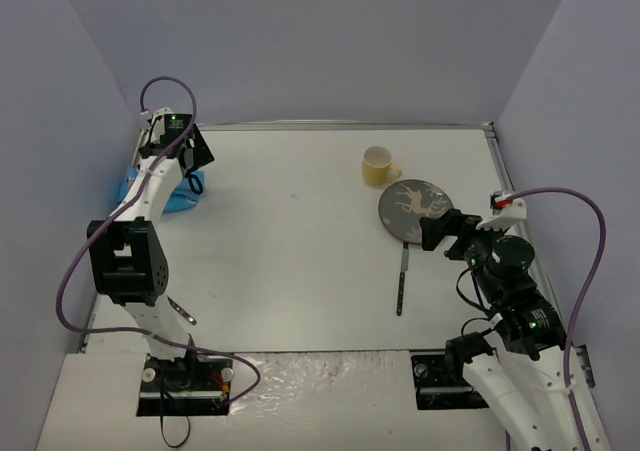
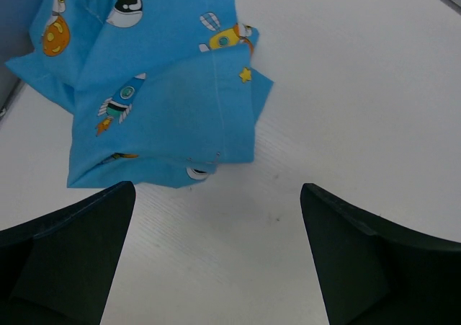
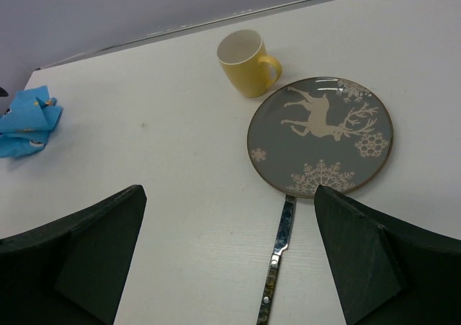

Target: Set the dinner table for one person

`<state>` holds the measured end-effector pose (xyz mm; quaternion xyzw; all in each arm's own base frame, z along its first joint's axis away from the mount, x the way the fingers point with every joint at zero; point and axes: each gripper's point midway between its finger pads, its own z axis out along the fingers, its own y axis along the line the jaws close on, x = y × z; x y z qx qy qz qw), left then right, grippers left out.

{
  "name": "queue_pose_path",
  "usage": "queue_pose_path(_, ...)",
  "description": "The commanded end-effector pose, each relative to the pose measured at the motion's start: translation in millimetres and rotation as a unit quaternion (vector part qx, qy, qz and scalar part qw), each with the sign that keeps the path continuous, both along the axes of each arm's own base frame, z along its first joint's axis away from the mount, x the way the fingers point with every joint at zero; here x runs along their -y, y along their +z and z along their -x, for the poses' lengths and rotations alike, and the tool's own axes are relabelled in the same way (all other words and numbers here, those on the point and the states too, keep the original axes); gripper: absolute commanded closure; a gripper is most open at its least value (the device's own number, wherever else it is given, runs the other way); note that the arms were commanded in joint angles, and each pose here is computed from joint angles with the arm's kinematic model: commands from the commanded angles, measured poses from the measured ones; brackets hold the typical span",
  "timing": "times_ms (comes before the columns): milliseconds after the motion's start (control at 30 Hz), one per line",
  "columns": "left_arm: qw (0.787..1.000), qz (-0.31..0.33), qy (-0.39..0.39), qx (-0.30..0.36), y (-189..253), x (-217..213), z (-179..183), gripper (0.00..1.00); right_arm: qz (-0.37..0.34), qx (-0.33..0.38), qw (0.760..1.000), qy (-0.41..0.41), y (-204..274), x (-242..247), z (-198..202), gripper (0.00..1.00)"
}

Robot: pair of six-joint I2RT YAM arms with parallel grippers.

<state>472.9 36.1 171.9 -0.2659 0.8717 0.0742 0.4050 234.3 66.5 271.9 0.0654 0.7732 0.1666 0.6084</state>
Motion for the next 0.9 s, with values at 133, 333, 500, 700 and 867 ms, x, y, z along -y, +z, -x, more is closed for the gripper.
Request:
queue_pose_path(133, 0.996, -0.010, 0.093, 0.014, -12, -63, -24, 0.03, -0.007, 0.024, 0.999, 0.038, 7, -16, -7, 0.00)
queue_pose_path(333, 0.995, 0.003, 0.100, -0.020, -53, -72, -43, 0.13, -0.004, 0.017, 0.999, 0.044, 1, -18, -7, 0.00)
queue_pose_path(500, 0.997, 0.015, 0.068, -0.025, -57, -64, -58, 0.73, -0.003, 0.013, 0.999, 0.052, -1, -21, -7, 0.00)
queue_pose_path(700, 0.998, 0.010, -0.030, 0.057, 43, -38, -61, 1.00, 0.011, 0.003, 0.998, 0.067, -2, -26, -13, 0.00)
queue_pose_path(867, 0.982, -0.023, -0.141, 0.124, 146, 5, -22, 1.00, 0.011, -0.015, 0.995, 0.102, 1, -41, -21, 0.00)
